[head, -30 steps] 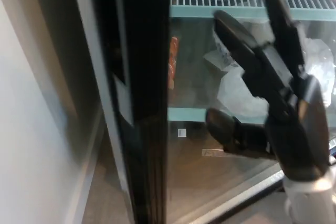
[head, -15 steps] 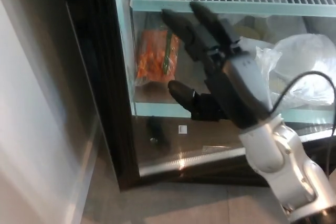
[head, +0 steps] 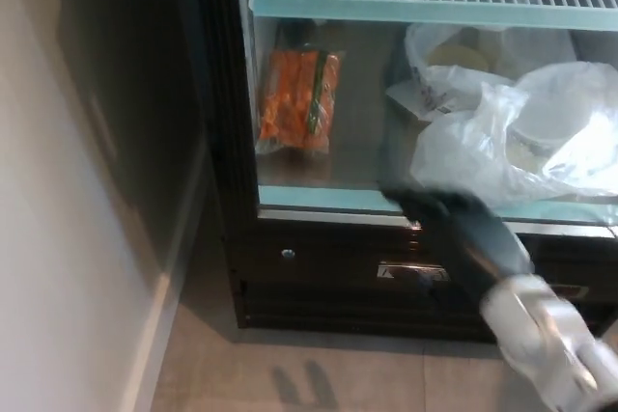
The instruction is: The robot stands in front of a refrigerator with an opened door and closes the door by swing its right hand at the door
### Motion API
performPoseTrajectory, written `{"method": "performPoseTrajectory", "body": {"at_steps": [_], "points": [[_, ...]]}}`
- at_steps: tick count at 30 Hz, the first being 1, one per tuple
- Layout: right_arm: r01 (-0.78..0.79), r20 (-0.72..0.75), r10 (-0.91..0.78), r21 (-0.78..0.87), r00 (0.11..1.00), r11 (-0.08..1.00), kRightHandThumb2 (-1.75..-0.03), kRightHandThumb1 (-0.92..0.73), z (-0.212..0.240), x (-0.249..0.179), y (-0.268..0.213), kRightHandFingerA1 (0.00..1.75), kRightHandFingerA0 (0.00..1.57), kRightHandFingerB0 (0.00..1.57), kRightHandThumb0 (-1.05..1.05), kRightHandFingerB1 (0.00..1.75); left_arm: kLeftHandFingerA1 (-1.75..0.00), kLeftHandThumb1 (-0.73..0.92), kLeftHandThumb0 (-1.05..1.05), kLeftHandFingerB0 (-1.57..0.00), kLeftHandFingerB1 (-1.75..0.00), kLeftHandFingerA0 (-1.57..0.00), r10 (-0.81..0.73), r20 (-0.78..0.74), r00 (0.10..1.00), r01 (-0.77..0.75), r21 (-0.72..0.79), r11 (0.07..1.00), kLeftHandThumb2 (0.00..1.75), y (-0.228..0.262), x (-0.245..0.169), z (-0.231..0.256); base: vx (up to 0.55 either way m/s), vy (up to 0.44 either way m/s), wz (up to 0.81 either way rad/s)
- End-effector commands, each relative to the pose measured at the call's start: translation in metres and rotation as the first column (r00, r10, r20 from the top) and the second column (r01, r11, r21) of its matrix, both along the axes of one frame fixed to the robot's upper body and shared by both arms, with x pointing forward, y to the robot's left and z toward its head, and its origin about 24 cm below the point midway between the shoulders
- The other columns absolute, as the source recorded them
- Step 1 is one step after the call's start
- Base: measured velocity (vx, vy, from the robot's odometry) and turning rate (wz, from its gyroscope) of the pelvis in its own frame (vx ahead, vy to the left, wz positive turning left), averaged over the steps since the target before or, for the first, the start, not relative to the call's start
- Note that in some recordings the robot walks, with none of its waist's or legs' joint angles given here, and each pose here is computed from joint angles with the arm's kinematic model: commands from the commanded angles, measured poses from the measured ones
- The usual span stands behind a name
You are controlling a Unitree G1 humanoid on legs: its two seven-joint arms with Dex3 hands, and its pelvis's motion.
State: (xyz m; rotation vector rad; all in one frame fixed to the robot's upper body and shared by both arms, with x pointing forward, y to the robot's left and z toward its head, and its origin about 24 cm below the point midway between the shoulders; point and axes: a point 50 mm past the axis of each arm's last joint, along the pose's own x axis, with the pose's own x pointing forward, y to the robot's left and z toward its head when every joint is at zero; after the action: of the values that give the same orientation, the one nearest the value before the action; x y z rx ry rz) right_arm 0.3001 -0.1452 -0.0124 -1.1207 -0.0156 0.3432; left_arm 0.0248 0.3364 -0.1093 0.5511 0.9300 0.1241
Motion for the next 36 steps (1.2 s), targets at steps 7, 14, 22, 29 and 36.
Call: {"method": "performPoseTrajectory", "body": {"at_steps": [7,14,22,29,36], "points": [[0.317,-0.286,-0.294,0.036,0.912,0.948,-0.66,-0.83,-0.085,-0.129,-0.087,0.3,0.19,0.16,-0.59,0.27,-0.37,0.73,-0.61,-0.37,-0.34,-0.47,0.02,-0.025,0.999,-0.021,-0.017,1.0,0.64,0.004,0.015,-0.002,0.0,0.0,0.0],[0.523,-0.441,-0.489,-0.053,0.752,0.851,-1.11,-0.6,-0.112,-0.178,-0.117,0.48,0.0,0.0,-0.32,0.47,-0.36,0.75,-0.56,-0.35,-0.33,-0.44,0.009,-0.018,1.0,-0.01,-0.03,0.999,0.64,0.005,0.023,0.0,0.0,0.0,0.0],[0.567,-0.506,-0.555,-0.149,0.66,0.81,-0.66,-0.83,-0.123,-0.201,-0.126,0.29,0.2,0.19,-0.59,0.27,-0.53,0.62,-0.54,-0.21,-0.45,-0.38,-0.019,-0.015,1.0,0.019,0.003,1.0,0.98,0.003,0.033,-0.001,0.0,0.0,0.0],[0.575,-0.551,-0.563,-0.175,0.616,0.799,-0.66,-0.82,-0.126,-0.202,-0.128,0.28,0.16,0.2,-0.59,0.28,-0.36,0.76,-0.57,-0.34,-0.33,-0.44,-0.01,-0.005,1.0,0.01,-0.008,1.0,0.64,0.004,0.034,0.0,0.0,0.0,0.0],[0.557,-0.575,-0.542,-0.173,0.612,0.812,-0.65,-0.81,-0.127,-0.191,-0.123,0.28,0.17,0.19,-0.55,0.28,-0.37,0.75,-0.57,-0.35,-0.33,-0.46,-0.015,-0.009,1.0,0.016,0.034,0.999,0.64,0.008,0.04,0.002,0.0,0.0,0.0]]}}
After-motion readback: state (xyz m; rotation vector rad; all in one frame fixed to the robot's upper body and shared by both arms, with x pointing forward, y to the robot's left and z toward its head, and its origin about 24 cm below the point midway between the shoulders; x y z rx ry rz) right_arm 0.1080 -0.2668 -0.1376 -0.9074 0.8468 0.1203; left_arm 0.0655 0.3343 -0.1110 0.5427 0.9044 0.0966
